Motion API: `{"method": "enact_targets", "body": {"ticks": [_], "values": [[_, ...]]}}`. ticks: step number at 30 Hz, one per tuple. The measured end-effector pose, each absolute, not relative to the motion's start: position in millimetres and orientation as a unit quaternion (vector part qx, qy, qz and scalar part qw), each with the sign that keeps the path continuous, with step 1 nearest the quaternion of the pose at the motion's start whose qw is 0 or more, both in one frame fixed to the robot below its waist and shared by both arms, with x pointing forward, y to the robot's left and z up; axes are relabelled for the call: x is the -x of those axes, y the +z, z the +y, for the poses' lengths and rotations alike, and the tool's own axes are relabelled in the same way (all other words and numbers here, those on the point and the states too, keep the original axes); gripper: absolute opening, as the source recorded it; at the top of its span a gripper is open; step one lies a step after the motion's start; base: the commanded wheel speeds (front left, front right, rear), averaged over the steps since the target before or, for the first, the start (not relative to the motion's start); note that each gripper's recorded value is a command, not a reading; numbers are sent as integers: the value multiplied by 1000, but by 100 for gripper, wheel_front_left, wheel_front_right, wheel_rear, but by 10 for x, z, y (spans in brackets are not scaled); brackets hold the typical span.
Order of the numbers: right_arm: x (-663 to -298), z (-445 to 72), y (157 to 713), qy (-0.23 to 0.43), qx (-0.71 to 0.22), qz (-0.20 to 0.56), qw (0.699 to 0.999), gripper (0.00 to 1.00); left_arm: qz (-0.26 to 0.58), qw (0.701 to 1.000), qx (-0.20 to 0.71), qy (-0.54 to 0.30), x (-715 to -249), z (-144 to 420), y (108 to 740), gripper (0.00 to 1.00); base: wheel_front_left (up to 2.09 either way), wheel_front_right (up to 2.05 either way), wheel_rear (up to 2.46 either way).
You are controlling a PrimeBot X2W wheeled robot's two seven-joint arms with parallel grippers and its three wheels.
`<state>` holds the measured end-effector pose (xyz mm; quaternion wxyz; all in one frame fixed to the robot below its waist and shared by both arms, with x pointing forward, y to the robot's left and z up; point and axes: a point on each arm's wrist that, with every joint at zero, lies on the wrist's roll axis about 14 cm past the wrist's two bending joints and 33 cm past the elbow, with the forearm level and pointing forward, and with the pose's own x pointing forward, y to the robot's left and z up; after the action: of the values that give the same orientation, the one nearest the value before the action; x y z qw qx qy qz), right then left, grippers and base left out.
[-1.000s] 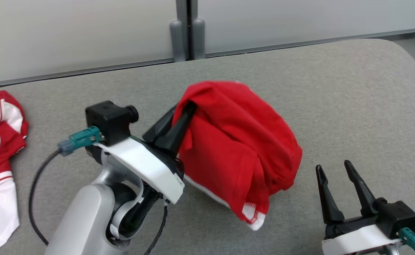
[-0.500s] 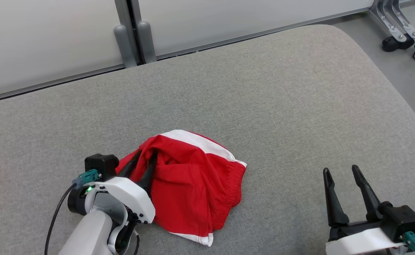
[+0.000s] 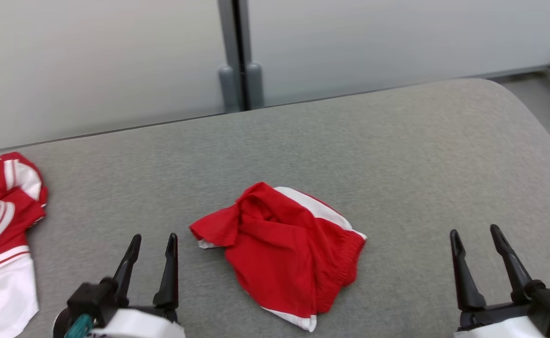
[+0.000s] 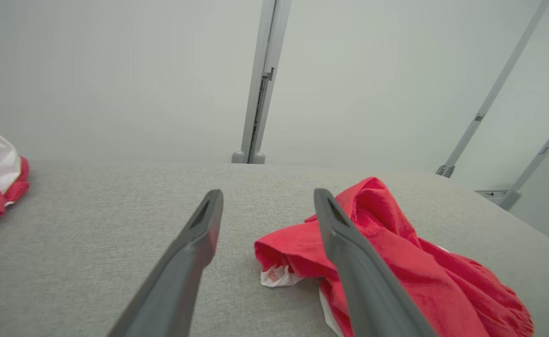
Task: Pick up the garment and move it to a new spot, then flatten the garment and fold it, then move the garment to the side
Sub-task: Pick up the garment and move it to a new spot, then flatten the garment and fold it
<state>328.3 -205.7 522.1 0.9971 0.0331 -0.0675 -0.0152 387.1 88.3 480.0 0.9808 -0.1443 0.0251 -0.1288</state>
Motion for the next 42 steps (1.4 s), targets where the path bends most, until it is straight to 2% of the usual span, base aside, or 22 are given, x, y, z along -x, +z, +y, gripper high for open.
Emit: {"method": "enact_targets", "body": {"ticks": [7,12,25,36,38,42], "values": [[-3361,-1879,5220,19,-26,-68,997,100,-2,994,106,-25,-3417,1565,4851,100,0,0,0],[-3383,-1711,5207,46,-27,-65,996,100,2,996,93,13,-3184,1825,4788,100,0,0,0],[-3307,-1641,5095,57,-39,-48,996,100,-3,997,80,24,-3013,1967,4780,100,0,0,0],[-3282,-1704,5095,46,-40,-49,997,100,-2,996,84,-5,-3134,1796,4786,100,0,0,0],[-3277,-1745,5100,39,-38,-50,997,100,-9,995,93,-34,-3214,1616,4850,100,0,0,0],[-3264,-1854,5124,22,-34,-54,998,100,-20,983,110,-143,-3353,932,4992,100,0,0,0]]}}
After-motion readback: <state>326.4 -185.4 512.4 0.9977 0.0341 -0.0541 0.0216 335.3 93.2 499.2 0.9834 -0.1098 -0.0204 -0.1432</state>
